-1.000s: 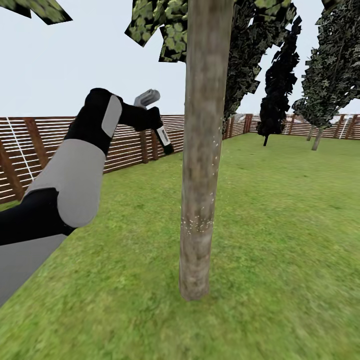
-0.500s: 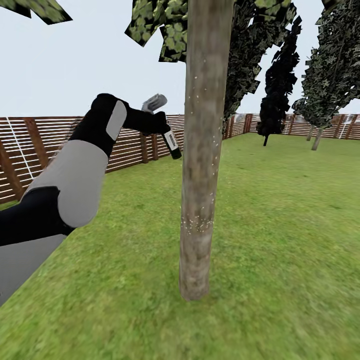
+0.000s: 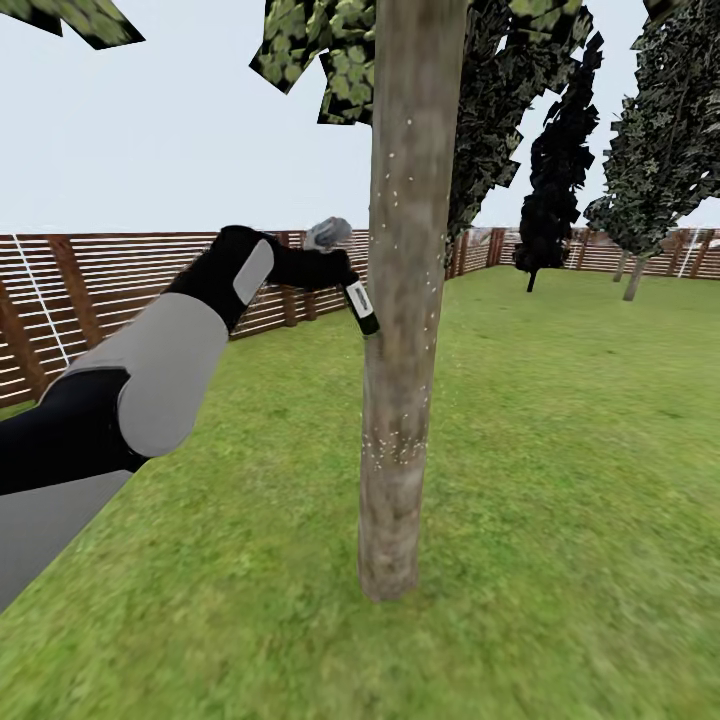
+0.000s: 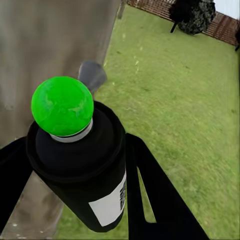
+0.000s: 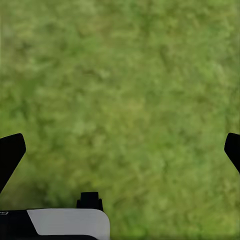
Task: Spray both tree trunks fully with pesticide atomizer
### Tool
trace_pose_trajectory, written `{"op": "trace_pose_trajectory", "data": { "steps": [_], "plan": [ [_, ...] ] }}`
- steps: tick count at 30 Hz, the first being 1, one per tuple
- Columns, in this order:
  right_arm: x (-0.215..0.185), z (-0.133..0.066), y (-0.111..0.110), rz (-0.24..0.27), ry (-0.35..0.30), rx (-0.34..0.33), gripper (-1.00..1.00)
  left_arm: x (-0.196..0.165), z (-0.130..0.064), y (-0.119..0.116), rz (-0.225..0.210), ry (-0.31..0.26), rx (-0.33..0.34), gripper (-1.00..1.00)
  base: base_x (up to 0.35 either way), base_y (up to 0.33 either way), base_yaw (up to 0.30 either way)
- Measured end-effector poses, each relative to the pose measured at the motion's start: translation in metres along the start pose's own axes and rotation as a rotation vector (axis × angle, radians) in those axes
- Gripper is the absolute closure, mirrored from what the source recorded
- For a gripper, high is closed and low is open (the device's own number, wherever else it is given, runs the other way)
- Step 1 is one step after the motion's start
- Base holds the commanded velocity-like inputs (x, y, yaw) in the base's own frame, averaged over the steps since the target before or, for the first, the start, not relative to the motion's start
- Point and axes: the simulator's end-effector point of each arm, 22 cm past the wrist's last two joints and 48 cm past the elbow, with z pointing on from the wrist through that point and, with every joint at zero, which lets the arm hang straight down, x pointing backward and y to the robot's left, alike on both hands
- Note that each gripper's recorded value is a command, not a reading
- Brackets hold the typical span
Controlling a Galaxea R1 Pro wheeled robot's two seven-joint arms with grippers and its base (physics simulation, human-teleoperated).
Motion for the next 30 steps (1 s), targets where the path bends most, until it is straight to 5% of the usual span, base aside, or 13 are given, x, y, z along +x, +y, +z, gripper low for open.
{"op": "trace_pose_trajectory", "data": {
  "steps": [4,11,15,20,26,28,30],
  "plan": [
    [0.0,0.0,0.0,0.0,0.0,0.0,-1.0,-0.015,-0.006,-0.005,0.021,-0.033,0.006,1.0,0.0,0.0,0.0],
    [0.0,0.0,0.0,-0.001,0.0,0.0,-1.0,-0.02,-0.008,-0.013,-0.005,-0.053,0.041,1.0,0.0,0.0,0.0],
    [0.0,0.0,0.0,-0.001,0.001,0.0,-1.0,0.034,0.015,0.002,-0.072,0.056,0.036,1.0,0.0,0.0,0.0],
    [0.0,0.0,0.0,-0.001,0.001,0.0,-1.0,0.076,0.033,0.017,-0.092,0.089,0.022,1.0,0.0,0.0,0.0],
    [0.0,0.0,0.0,-0.001,0.0,0.0,-1.0,0.085,0.036,0.019,-0.098,0.097,0.02,1.0,0.0,0.0,0.0],
    [0.0,0.0,0.0,-0.001,0.0,0.0,-1.0,0.088,0.036,0.022,-0.08,0.105,0.006,1.0,0.0,0.0,0.0],
    [0.0,0.0,0.0,-0.001,0.0,0.0,-1.0,0.092,0.036,0.038,0.027,0.114,-0.055,1.0,0.0,0.0,0.0]
  ]
}}
